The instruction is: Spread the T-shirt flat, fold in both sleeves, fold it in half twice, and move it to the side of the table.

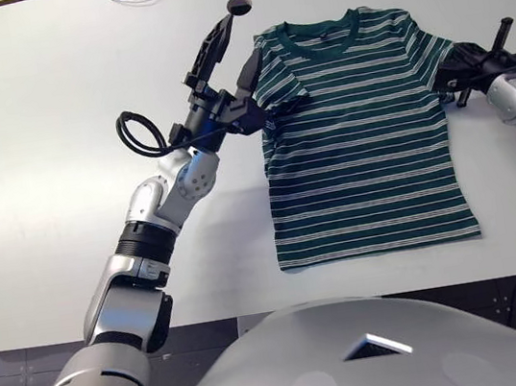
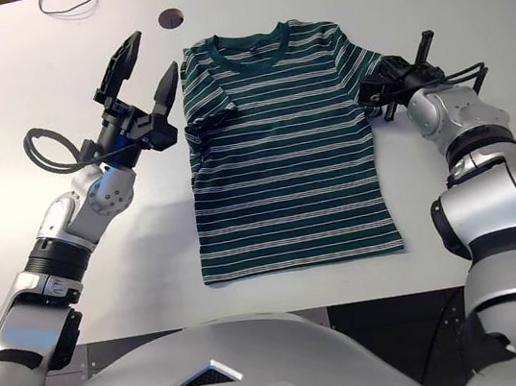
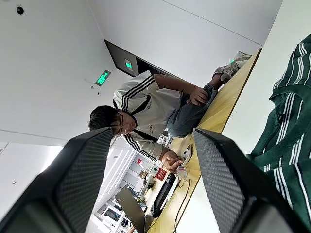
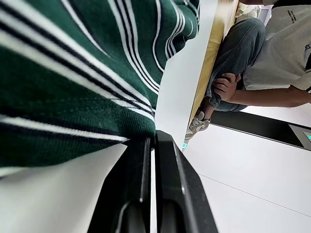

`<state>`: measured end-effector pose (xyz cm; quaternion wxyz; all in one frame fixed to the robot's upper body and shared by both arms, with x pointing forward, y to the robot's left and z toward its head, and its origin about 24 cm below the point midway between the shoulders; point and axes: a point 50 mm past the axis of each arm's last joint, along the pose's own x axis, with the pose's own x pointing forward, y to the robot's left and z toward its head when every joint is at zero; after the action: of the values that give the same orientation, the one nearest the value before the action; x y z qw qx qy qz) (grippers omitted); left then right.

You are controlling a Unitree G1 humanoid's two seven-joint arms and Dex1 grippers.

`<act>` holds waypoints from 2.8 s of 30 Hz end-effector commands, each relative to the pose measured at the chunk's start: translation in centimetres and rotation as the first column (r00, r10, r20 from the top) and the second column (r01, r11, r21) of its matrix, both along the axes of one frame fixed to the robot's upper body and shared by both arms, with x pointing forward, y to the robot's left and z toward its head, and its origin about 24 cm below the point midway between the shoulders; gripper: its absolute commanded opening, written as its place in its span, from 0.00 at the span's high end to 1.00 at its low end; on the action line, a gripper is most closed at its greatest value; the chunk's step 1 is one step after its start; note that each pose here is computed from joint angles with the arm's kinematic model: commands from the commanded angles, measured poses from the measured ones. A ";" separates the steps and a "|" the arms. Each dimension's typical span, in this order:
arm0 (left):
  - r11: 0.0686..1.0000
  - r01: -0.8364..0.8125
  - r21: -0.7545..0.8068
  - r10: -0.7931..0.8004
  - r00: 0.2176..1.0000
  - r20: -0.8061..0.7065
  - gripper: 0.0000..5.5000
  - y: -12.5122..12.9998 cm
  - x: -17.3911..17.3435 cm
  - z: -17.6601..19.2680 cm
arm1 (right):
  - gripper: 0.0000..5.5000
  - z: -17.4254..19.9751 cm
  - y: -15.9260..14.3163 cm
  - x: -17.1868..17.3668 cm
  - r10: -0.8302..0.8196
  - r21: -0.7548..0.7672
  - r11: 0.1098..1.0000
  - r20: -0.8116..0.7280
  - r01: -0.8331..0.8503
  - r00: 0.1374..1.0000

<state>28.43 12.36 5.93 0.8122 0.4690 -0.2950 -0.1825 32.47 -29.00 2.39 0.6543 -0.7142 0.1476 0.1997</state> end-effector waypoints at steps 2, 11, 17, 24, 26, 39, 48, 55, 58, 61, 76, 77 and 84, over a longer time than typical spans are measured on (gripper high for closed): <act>1.000 0.003 0.000 -0.003 1.000 -0.012 0.44 0.0 -0.4 -0.1 | 0.98 -2.5 0.0 -1.8 -0.010 -0.004 1.000 -0.099 0.009 0.995; 0.999 -0.032 -0.015 0.032 0.999 -0.022 0.44 0.6 -0.3 -0.4 | 0.98 0.2 1.4 0.0 -0.011 0.220 0.975 0.118 -0.015 0.993; 0.998 -0.054 -0.023 0.054 0.998 -0.032 0.44 1.0 -0.2 -0.7 | 0.98 1.1 1.6 0.4 -0.008 0.275 0.960 0.181 -0.042 0.983; 0.997 -0.072 -0.031 0.071 0.996 -0.048 0.44 1.3 -0.2 -1.2 | 0.98 3.6 1.5 1.0 0.000 0.339 0.935 0.306 -0.109 0.952; 0.997 -0.076 -0.032 0.074 0.996 -0.053 0.44 1.4 -0.2 -1.3 | 0.98 4.1 1.2 1.1 0.000 0.335 0.935 0.323 -0.114 0.946; 0.996 -0.081 -0.025 0.079 0.995 -0.067 0.44 1.5 -0.2 -1.6 | 0.98 3.3 4.2 0.9 0.177 0.322 0.908 0.290 -0.270 0.941; 0.997 -0.074 -0.020 0.072 0.994 -0.076 0.44 1.5 -0.3 -1.7 | 0.98 1.4 8.4 -0.7 0.414 0.346 0.818 0.198 -0.459 0.888; 0.996 -0.080 -0.028 0.078 0.994 -0.076 0.44 1.3 -0.3 -1.7 | 0.98 1.9 9.9 -1.6 0.500 0.349 0.771 0.187 -0.533 0.845; 0.996 -0.082 -0.032 0.079 0.994 -0.076 0.44 1.2 -0.3 -1.8 | 0.93 1.6 9.7 -1.5 0.484 0.344 0.792 0.150 -0.504 0.862; 0.996 -0.082 -0.034 0.079 0.994 -0.075 0.44 1.2 -0.2 -1.8 | 0.83 1.4 9.0 -1.0 0.426 0.341 0.829 0.128 -0.443 0.896; 0.951 0.184 0.250 -0.098 0.942 -0.321 0.44 7.2 -7.4 -2.7 | 0.47 8.9 -0.5 -6.5 0.264 0.461 0.813 0.254 -0.356 0.931; 0.941 0.219 0.257 -0.120 0.929 -0.350 0.44 7.4 -8.1 -2.4 | 0.47 9.1 -1.2 -7.6 0.250 0.473 0.816 0.232 -0.334 0.940; 0.872 0.371 0.320 -0.167 0.839 -0.517 0.44 7.9 -10.1 -1.9 | 0.47 7.6 -3.2 -13.5 0.246 0.450 0.871 -0.051 -0.197 0.968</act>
<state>18.32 19.71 3.78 0.7287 0.5044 -0.1282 -0.4451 19.98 -31.49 9.60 0.7844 -0.5295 0.0166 0.3227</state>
